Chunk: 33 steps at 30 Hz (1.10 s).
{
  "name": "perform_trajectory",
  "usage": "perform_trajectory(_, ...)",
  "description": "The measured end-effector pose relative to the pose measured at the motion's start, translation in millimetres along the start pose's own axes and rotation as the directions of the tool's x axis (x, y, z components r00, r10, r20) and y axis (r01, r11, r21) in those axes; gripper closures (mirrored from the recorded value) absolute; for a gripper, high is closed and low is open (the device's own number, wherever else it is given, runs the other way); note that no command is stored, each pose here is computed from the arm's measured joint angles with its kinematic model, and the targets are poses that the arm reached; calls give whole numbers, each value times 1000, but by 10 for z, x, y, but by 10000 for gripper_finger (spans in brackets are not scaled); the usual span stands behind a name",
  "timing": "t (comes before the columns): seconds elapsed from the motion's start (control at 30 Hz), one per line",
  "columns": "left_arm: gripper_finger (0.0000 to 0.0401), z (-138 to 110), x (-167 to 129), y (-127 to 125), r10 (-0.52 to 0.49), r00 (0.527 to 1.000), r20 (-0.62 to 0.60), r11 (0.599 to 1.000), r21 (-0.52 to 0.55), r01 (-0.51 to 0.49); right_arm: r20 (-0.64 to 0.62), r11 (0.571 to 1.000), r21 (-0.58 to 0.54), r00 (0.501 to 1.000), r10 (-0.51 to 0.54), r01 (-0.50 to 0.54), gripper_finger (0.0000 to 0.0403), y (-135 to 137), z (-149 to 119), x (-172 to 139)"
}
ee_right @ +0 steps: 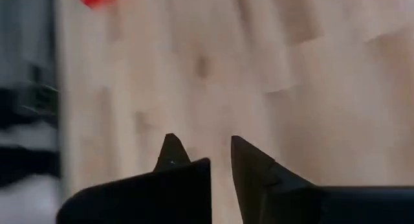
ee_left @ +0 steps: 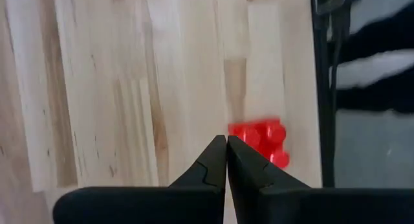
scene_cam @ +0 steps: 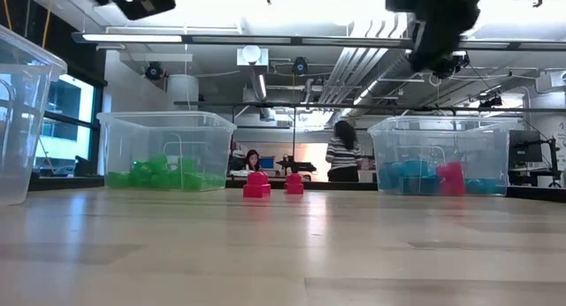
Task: Sort blocks
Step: Put the red game piece into the bottom transparent bin
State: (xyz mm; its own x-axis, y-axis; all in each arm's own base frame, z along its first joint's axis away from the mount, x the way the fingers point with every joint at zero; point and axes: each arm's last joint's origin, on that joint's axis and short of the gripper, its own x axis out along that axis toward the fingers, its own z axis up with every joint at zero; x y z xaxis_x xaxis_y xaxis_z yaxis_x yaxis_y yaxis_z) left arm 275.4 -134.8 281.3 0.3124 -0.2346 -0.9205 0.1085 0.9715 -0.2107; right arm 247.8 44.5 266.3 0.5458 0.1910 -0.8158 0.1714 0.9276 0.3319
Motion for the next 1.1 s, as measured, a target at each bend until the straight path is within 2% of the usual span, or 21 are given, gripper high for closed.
perform_trajectory(0.1, 401, -65, 34, -49, 40, 999, -19, 997, 70, -38, 92, 983, 159, 992, 82, -96, 398, 187, -276, 152)
perform_trajectory(0.2, 401, -107, 77, -87, 94, 996, -2, 984, 150, -92, 249, 941, 276, 960, 127, -195, 399, 453, -447, 243)
perform_trajectory(0.3, 401, -111, 123, -173, 96, 993, 61, 967, 232, -108, 377, 902, 355, 920, 103, -246, 402, 689, -548, 315)
perform_trajectory(0.37, 401, -116, 183, -262, 71, 990, 125, 958, 268, -103, 415, 891, 392, 908, 50, -228, 402, 807, -573, 361)
perform_trajectory(0.47, 401, -117, 346, -373, -8, 970, 243, 970, 237, -52, 421, 879, 421, 907, 27, -222, 402, 963, -524, 435)
perform_trajectory(0.53, 401, -140, 499, -389, -22, 972, 232, 990, 141, -12, 409, 878, 430, 913, 19, -211, 402, 1043, -469, 511)
perform_trajectory(0.6, 401, -133, 633, -366, -35, 990, 139, 999, 17, 33, 392, 884, 426, 920, 12, -193, 402, 1109, -410, 586)
perform_trajectory(0.67, 401, -78, 693, -370, -74, 997, 25, 993, -95, 76, 382, 892, 410, 924, 23, -192, 403, 1177, -344, 648)
perform_trajectory(0.73, 401, 9, 705, -403, -89, 994, -62, 985, -157, 78, 360, 907, 383, 933, 29, -176, 403, 1218, -305, 728)
perform_trajectory(0.9, 401, 201, 782, -538, 9, 962, -271, 989, -140, -49, 288, 931, 324, 955, 76, -171, 403, 1275, -281, 853)
perform_trajectory(1.03, 401, 185, 935, -623, 77, 882, -464, 982, -117, -148, 248, 948, 268, 963, 102, -169, 403, 1310, -338, 846)
perform_trajectory(1.1, 401, 122, 1069, -677, 82, 851, -519, 983, -97, -154, 233, 958, 239, 967, 103, -160, 403, 1333, -380, 835)
